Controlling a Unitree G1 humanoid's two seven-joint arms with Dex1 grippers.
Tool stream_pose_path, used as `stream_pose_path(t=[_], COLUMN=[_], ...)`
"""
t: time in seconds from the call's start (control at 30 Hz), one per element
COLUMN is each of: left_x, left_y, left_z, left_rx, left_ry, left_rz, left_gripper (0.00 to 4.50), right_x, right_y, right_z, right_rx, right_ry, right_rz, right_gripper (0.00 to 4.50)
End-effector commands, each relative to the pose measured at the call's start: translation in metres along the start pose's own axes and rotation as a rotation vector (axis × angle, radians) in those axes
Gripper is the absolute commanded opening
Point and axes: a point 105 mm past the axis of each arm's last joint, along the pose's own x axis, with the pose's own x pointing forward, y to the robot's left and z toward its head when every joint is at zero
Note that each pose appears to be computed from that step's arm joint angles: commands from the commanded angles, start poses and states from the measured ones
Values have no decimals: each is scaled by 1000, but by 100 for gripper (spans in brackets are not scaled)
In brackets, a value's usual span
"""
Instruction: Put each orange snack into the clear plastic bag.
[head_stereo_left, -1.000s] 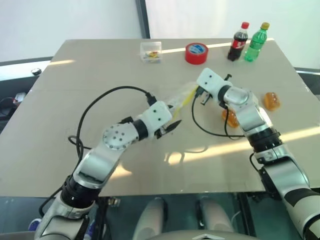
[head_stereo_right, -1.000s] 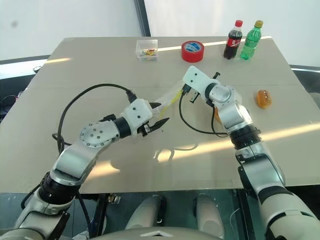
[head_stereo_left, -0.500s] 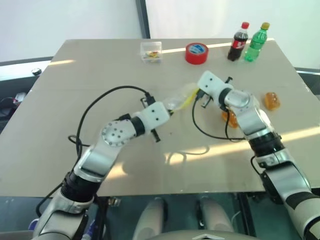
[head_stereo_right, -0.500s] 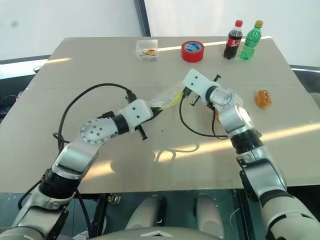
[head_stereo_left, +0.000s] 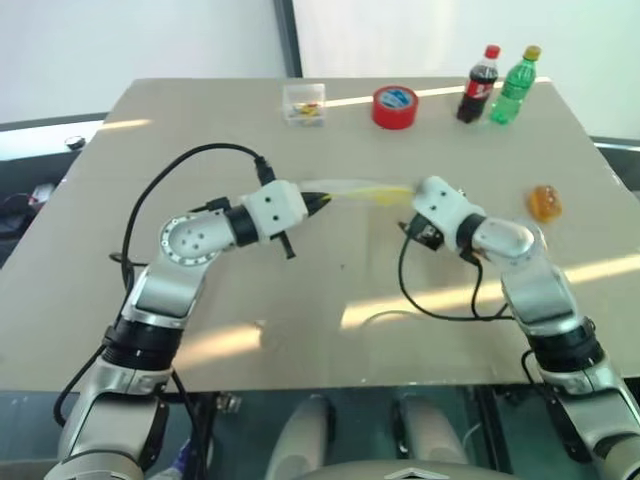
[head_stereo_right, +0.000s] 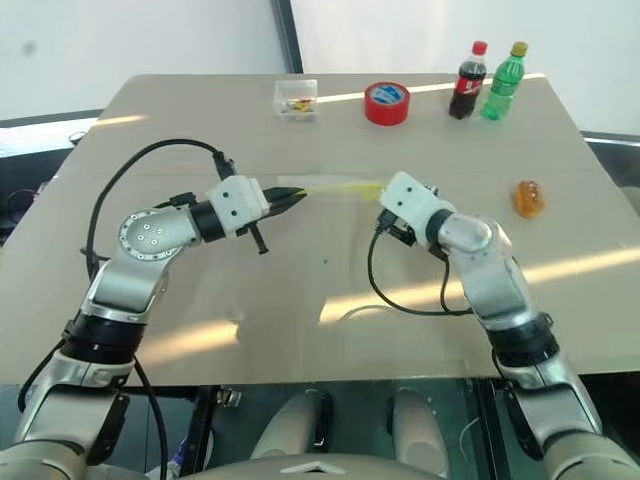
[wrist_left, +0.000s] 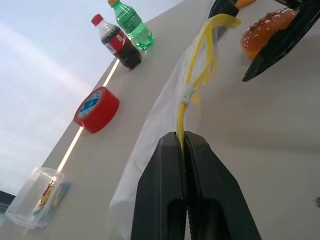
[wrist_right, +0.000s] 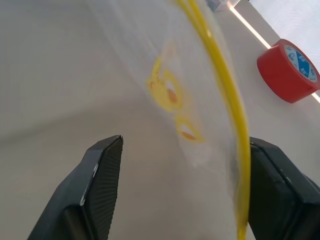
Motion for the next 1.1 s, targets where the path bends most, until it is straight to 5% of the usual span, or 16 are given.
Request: stream_pose_path(t=[0.03,0.17,0.53,0.7,0.8,1.1], left_x=[0,1,-1,1,1,0], left_y=[9,10,9,10,10,8], left_z=[6,4,2,2,3,7], left_rx=[33,20,26,17,18,27], left_ry=[-10,6,38,47,44,37], left_rz=[21,35,41,45,47,51], left_gripper=[0,0,0,0,0,0], right_x=[-18,-28,-47,-29,-15,16], right_y=[-6,-17,-39,-7,2,9], right_z=[4,-9,-9,34,48,73], right_rx=[62,71,162,242,266,393], right_ry=[-24,29,-22,-183,-211,-282], right_rz=[-43,-131,-220,-50,-27,-41], right_gripper=[275,118,118,118,3,3])
